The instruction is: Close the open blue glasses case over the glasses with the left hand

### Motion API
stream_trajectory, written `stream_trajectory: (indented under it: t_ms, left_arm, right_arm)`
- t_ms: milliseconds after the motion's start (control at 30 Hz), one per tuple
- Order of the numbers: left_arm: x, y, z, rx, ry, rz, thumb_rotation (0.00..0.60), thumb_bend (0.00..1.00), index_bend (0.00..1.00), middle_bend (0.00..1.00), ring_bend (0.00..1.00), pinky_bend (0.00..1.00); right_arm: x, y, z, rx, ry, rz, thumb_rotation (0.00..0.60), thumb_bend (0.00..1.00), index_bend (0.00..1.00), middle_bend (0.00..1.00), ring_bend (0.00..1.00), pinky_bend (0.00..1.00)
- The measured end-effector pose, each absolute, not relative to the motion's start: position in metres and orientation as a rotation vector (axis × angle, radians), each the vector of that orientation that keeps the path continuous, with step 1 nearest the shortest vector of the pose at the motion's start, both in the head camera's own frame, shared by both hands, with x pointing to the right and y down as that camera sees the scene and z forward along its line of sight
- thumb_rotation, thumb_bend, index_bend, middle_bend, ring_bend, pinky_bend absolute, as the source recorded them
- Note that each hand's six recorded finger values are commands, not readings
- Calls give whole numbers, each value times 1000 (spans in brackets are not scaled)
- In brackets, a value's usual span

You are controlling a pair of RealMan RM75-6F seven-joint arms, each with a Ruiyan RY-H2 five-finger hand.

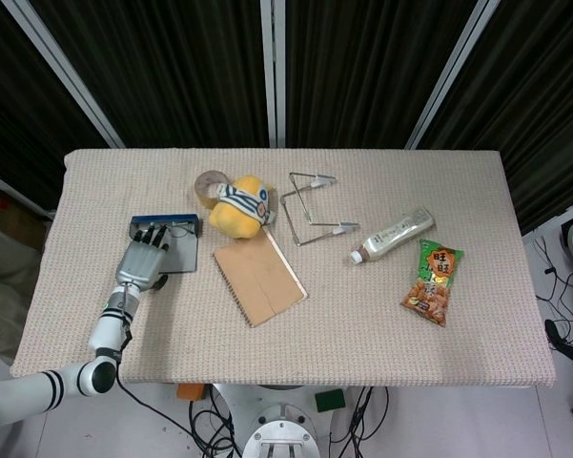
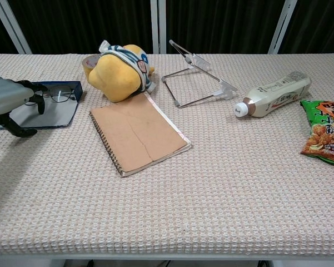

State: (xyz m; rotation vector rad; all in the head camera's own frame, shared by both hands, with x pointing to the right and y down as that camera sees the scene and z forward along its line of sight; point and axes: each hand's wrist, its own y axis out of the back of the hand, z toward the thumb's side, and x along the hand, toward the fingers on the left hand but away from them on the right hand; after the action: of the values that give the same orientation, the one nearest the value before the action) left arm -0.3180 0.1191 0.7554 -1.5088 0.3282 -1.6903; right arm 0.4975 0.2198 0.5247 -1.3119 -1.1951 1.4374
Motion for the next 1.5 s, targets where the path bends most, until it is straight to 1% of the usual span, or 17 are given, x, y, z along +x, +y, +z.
stream_trajectory:
  t_ms: [100, 133, 200, 233, 267, 300, 367, 467, 700, 867, 900, 967, 1033, 1100, 1300, 1500]
  left_arm:
    - [-318, 117, 757, -1501, 329, -1688, 458, 228, 336, 0, 0, 140]
    - [-318, 116, 757, -1494, 332, -1684, 468, 228, 349, 0, 0, 140]
    - [-318, 114, 757, -1482, 339, -1675, 515, 233, 374, 0, 0, 140]
    - [-318, 113, 757, -1473, 346, -1670, 561, 252, 392, 0, 0, 140]
    - [-319, 112, 757, -1466, 354, -1665, 585, 275, 406, 0, 0, 140]
    - [-318, 111, 757, -1462, 363, -1659, 597, 306, 417, 0, 0, 140]
    - [-317, 110, 757, -1457, 390, -1644, 600, 384, 437, 0, 0, 140]
    - [-317, 107, 755, -1445, 435, -1610, 600, 453, 470, 0, 0, 140]
    - [-318, 102, 756, -1444, 521, -1545, 600, 466, 487, 0, 0, 142]
    - [-319, 102, 764, -1462, 524, -1541, 600, 465, 480, 0, 0, 143]
    - [-319, 102, 765, -1464, 524, -1540, 600, 464, 491, 0, 0, 143]
    - [-319, 102, 766, -1467, 531, -1533, 600, 466, 543, 0, 0, 143]
    - [-319, 102, 768, -1463, 536, -1527, 600, 474, 617, 0, 0, 143]
    - [-320, 102, 767, -1456, 544, -1521, 600, 479, 655, 0, 0, 143]
    - [-334, 111, 751, -1425, 612, -1510, 600, 483, 713, 0, 0, 143]
    - [-360, 145, 716, -1387, 634, -1490, 600, 482, 722, 0, 0, 143]
  right_arm:
    - [498, 219, 524, -1309, -1198, 1436, 600, 304, 0, 0, 0, 0]
    - [498, 219, 524, -1308, -1198, 1435, 600, 304, 0, 0, 0, 0]
    - [498, 219, 524, -1309, -1196, 1437, 600, 305, 0, 0, 0, 0]
    - [498, 219, 525, -1310, -1195, 1438, 600, 305, 0, 0, 0, 0]
    - [498, 219, 525, -1312, -1195, 1438, 600, 305, 0, 0, 0, 0]
    - [498, 220, 526, -1313, -1194, 1439, 600, 305, 0, 0, 0, 0]
    - [498, 220, 526, -1313, -1192, 1439, 600, 304, 0, 0, 0, 0]
    - [498, 219, 527, -1314, -1191, 1438, 600, 305, 0, 0, 0, 0]
    - [496, 218, 526, -1312, -1184, 1434, 600, 305, 0, 0, 0, 0]
    - [495, 218, 525, -1309, -1183, 1434, 600, 305, 0, 0, 0, 0]
    - [495, 218, 525, -1308, -1184, 1434, 600, 305, 0, 0, 0, 0]
    - [495, 217, 524, -1305, -1185, 1434, 600, 305, 0, 0, 0, 0]
    - [495, 217, 524, -1305, -1186, 1434, 600, 305, 0, 0, 0, 0]
    - [495, 217, 523, -1305, -1185, 1433, 600, 305, 0, 0, 0, 0]
    - [496, 217, 521, -1304, -1193, 1426, 600, 306, 0, 0, 0, 0]
    - [500, 219, 523, -1307, -1194, 1437, 600, 305, 0, 0, 0, 0]
